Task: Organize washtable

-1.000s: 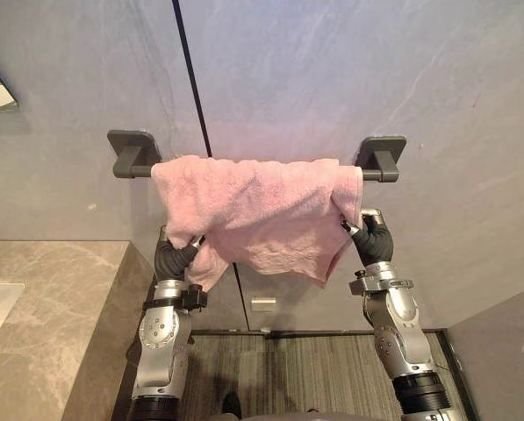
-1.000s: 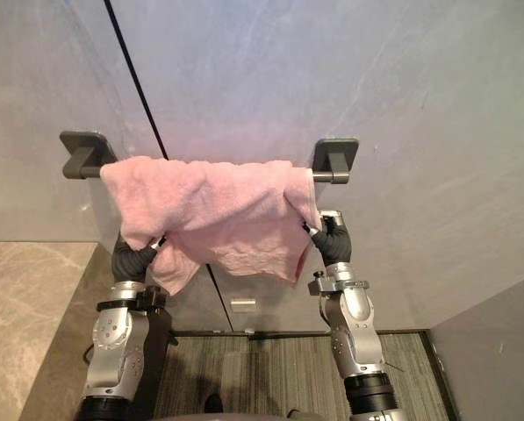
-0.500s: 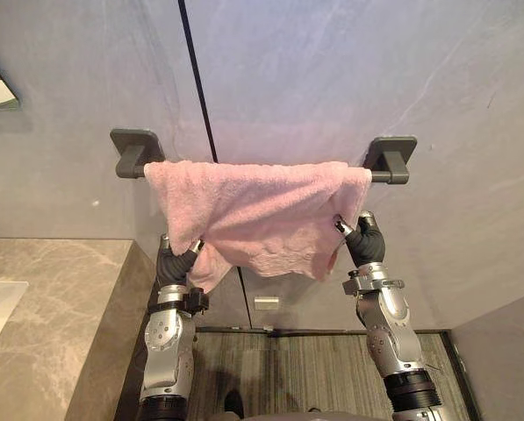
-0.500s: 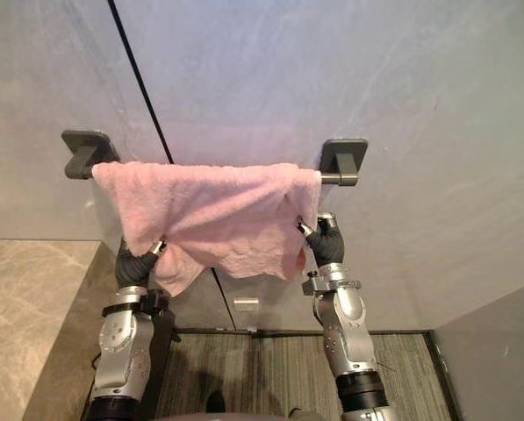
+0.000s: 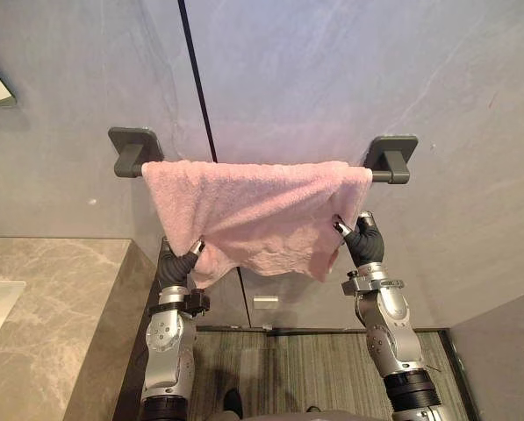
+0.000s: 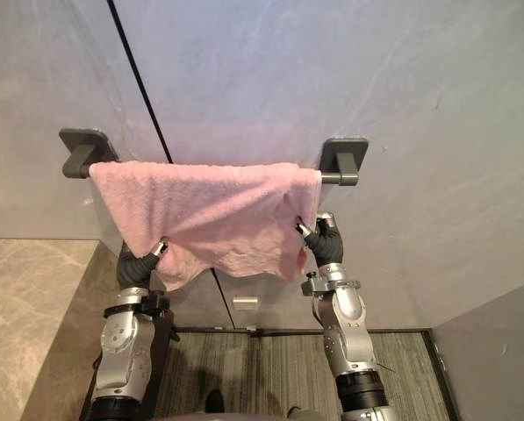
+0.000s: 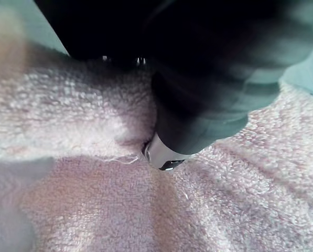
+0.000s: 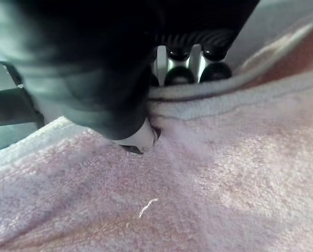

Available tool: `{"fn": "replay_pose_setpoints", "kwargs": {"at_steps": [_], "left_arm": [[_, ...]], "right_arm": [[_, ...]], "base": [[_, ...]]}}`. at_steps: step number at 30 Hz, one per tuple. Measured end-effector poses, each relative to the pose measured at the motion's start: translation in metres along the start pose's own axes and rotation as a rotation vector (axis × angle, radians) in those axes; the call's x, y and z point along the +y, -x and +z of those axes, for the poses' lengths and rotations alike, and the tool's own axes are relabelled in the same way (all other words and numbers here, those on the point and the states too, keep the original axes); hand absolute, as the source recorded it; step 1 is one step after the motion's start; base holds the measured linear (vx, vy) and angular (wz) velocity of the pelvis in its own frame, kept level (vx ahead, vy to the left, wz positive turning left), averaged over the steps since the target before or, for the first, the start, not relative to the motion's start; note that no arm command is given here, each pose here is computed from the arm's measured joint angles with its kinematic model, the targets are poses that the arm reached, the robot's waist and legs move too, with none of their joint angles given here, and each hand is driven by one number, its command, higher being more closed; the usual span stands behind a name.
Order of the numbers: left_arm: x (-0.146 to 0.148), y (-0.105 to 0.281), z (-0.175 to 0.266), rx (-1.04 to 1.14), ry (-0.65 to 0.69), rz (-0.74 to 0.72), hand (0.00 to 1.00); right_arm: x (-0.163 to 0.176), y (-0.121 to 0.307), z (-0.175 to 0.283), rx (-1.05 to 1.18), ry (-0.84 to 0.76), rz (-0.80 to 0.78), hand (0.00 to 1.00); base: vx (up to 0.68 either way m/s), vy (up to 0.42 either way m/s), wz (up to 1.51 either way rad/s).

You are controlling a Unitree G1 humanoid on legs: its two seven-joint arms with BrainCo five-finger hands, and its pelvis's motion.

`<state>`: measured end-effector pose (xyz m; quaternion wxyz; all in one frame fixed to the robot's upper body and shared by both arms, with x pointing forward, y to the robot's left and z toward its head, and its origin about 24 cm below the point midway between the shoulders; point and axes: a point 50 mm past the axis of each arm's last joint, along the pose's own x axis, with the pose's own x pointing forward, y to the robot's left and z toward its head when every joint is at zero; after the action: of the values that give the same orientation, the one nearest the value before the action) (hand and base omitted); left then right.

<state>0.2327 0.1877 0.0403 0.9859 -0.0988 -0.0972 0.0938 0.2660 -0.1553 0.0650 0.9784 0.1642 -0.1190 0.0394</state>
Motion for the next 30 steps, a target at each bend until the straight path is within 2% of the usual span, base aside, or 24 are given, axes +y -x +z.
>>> {"fn": "replay_pose_setpoints", "kwargs": {"at_steps": [13, 21, 27, 30], "left_arm": [[0.023, 0.022, -0.015, 0.105, -0.037, 0.095, 0.0], [0.028, 0.036, -0.023, 0.162, -0.048, 0.106, 0.0], [0.03, 0.037, -0.024, 0.164, -0.037, 0.117, 0.0], [0.036, 0.038, -0.023, 0.162, -0.021, 0.149, 0.0]], "right_arm": [[-0.031, 0.034, -0.026, 0.149, 0.063, -0.19, 0.0], [-0.033, 0.054, -0.037, 0.219, 0.095, -0.22, 0.0], [-0.035, 0.06, -0.032, 0.205, 0.123, -0.237, 0.0], [-0.052, 0.067, -0.022, 0.177, 0.147, -0.323, 0.0]], "base": [[0.0, 0.0, 0.0], [0.0, 0.0, -0.02], [0.0, 0.0, 0.0], [0.0, 0.0, 0.0]]}}
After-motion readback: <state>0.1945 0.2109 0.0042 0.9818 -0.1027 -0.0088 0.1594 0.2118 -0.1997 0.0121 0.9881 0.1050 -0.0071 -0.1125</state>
